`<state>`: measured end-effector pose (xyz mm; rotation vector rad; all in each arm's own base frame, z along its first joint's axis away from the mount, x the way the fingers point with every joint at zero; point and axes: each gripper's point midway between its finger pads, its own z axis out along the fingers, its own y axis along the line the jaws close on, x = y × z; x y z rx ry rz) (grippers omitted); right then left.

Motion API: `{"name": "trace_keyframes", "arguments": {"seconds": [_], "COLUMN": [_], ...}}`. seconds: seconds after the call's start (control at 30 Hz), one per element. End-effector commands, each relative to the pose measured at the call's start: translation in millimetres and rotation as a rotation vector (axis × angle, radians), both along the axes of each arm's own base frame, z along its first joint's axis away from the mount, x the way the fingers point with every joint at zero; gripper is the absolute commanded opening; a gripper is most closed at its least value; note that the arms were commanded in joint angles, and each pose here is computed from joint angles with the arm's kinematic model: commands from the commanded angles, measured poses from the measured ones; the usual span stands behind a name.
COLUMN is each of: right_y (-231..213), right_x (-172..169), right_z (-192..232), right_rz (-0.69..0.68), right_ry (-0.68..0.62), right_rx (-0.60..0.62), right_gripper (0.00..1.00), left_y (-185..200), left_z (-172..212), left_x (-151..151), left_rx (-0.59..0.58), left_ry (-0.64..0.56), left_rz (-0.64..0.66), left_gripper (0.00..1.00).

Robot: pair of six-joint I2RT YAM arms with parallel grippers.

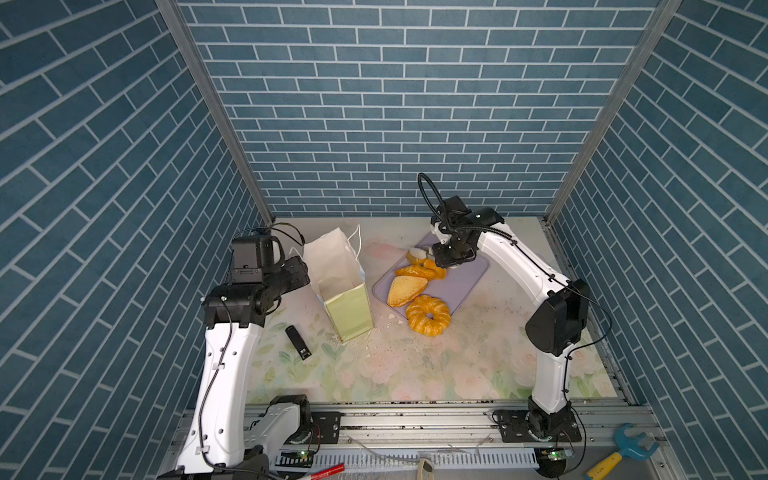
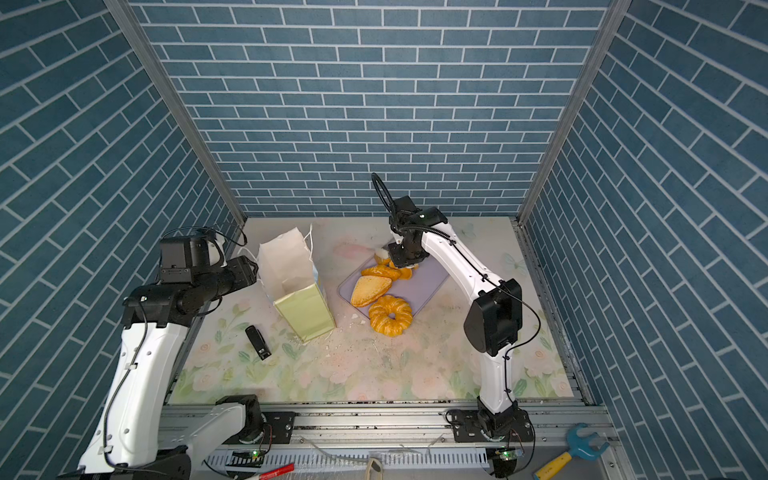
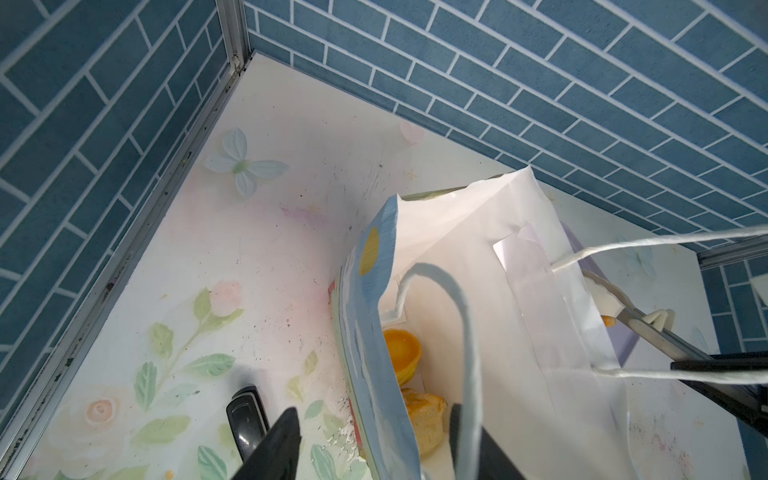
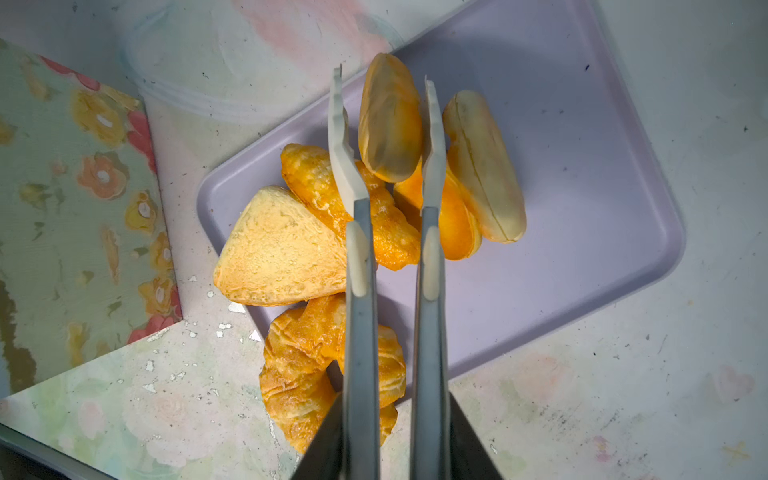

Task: Place the fake bread into the paper bag
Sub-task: 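Lower the tongs onto a pale oval bun and pinch it with the right gripper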

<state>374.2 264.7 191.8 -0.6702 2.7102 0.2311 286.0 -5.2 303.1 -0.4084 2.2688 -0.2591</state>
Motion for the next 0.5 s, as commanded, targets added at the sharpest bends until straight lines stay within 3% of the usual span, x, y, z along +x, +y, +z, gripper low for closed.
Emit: {"name": "trace_keyframes", "arguments": {"seconds": [0.0, 0.23, 0.47], "right_y": [4.0, 3.6, 2.4], "right_x": [4.0, 1.2, -1.2], "right_z": [-2.0, 1.4, 47.9], "right_rz": [0.026, 0.025, 0.0], "right_ry": [-0.024, -0.033, -0.124], "right_rx": [0.004, 0.011, 0.091], "right_gripper": [0.32, 0.2, 0.12], "left_y": [2.0, 1.1, 1.0], "left_z": [-6.4, -5.8, -4.6], "left_x": [-6.9, -8.4, -11.1], "left_rx": [0.003, -0.002, -0.002], "left_ry": [0.024, 0.02, 0.013], "left_rz": [0.012, 0.01, 0.01], "left_gripper": [0.59, 0.59, 0.61]}}
